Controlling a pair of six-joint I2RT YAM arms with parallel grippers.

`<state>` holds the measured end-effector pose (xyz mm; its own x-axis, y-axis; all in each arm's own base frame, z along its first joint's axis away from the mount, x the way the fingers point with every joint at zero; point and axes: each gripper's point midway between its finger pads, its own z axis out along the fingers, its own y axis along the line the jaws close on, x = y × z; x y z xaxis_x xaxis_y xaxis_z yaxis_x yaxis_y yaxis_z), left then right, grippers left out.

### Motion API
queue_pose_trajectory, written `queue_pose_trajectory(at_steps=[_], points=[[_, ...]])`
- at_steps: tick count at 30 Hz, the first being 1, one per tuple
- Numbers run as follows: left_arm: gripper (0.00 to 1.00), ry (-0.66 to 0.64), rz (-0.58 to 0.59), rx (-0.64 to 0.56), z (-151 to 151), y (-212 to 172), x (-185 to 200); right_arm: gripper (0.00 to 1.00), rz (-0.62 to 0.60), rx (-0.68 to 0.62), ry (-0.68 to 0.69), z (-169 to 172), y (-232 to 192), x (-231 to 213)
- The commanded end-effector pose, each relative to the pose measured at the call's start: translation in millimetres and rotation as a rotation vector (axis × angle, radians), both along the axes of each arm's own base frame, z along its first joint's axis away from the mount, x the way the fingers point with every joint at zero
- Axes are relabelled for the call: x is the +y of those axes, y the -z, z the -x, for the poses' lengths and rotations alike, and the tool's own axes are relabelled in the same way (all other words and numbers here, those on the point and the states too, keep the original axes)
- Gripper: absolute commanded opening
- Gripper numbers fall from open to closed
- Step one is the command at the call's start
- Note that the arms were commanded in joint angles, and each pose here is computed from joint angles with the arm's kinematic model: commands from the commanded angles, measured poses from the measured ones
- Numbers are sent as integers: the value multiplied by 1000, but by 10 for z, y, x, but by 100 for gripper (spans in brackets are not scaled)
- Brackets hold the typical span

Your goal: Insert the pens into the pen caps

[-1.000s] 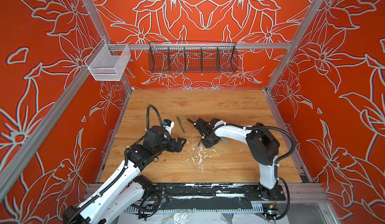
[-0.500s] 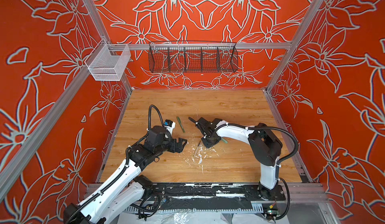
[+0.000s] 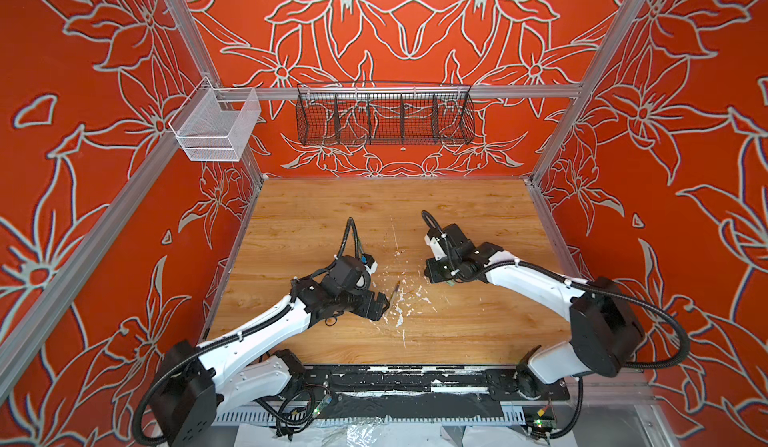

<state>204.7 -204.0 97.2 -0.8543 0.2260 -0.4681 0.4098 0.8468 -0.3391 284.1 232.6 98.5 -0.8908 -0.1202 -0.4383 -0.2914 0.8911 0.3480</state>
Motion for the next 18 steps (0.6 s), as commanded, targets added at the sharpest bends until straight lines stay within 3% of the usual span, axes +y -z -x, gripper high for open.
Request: queue_pose_trajectory(at_steps=[1, 6, 18], points=[[99, 16, -17, -6, -66, 23, -102, 0, -148, -17, 30, -14, -139, 76], [91, 59, -83, 41, -87, 213, -240, 0, -249, -37, 75, -6, -263, -2], [71, 97, -255, 110, -179, 614, -419, 0, -211, -53, 118, 76, -201, -184]])
